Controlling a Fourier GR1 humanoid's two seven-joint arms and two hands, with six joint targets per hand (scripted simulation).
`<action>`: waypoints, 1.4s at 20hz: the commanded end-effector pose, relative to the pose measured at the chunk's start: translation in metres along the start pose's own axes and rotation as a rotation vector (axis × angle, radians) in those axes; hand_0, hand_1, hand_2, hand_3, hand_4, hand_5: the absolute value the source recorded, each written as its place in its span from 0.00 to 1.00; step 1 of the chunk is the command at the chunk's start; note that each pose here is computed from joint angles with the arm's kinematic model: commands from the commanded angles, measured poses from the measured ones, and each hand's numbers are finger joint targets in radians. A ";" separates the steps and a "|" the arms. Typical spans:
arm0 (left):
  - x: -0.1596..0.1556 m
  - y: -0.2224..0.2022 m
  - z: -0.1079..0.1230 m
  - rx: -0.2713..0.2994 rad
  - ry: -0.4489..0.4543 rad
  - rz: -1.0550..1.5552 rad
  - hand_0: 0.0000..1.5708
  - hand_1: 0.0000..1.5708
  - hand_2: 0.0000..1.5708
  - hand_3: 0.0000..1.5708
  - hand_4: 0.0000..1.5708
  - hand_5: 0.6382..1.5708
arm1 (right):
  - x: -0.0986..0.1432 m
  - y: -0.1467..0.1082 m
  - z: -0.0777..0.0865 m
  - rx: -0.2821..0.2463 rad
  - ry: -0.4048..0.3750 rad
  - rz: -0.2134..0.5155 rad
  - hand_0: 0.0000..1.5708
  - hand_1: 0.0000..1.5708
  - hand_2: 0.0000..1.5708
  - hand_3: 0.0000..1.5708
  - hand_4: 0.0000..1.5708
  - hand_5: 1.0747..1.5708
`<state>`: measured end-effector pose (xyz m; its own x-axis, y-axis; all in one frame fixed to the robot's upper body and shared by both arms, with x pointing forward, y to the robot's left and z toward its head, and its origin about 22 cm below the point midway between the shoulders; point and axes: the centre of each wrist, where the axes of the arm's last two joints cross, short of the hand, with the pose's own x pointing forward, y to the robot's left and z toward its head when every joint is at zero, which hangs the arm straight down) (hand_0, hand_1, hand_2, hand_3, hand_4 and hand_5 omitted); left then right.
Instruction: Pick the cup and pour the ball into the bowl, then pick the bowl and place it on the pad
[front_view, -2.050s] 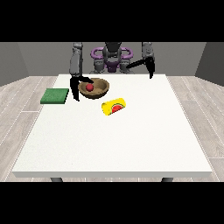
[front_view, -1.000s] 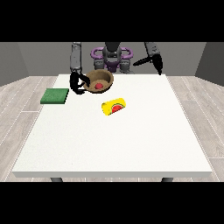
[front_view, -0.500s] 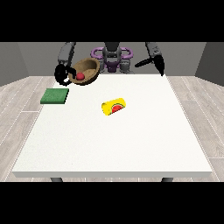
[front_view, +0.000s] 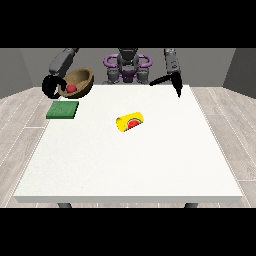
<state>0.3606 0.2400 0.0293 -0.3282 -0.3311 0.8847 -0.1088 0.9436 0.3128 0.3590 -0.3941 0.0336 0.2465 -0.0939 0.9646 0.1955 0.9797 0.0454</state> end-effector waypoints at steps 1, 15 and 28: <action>0.024 -0.011 -0.015 -0.008 -0.097 -0.006 0.00 0.00 0.00 0.00 0.00 0.99 | 0.025 -0.045 0.005 -0.046 -0.095 -0.076 1.00 1.00 1.00 1.00 0.68 0.98; 0.119 -0.018 -0.025 0.064 -0.390 -0.012 0.00 0.00 0.00 0.00 0.00 0.99 | 0.065 -0.127 0.032 -0.106 -0.343 -0.006 1.00 1.00 1.00 0.00 0.66 1.00; 0.099 -0.006 -0.002 0.040 -0.303 0.002 0.00 0.00 0.00 0.00 0.00 1.00 | 0.069 -0.137 0.035 -0.121 -0.253 -0.077 1.00 1.00 1.00 0.17 0.47 1.00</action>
<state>0.3317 0.1891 0.1256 -0.5947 -0.3306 0.7329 -0.1526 0.9414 0.3008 0.3197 -0.5233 0.0999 -0.0162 -0.0839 0.9963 0.3158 0.9450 0.0848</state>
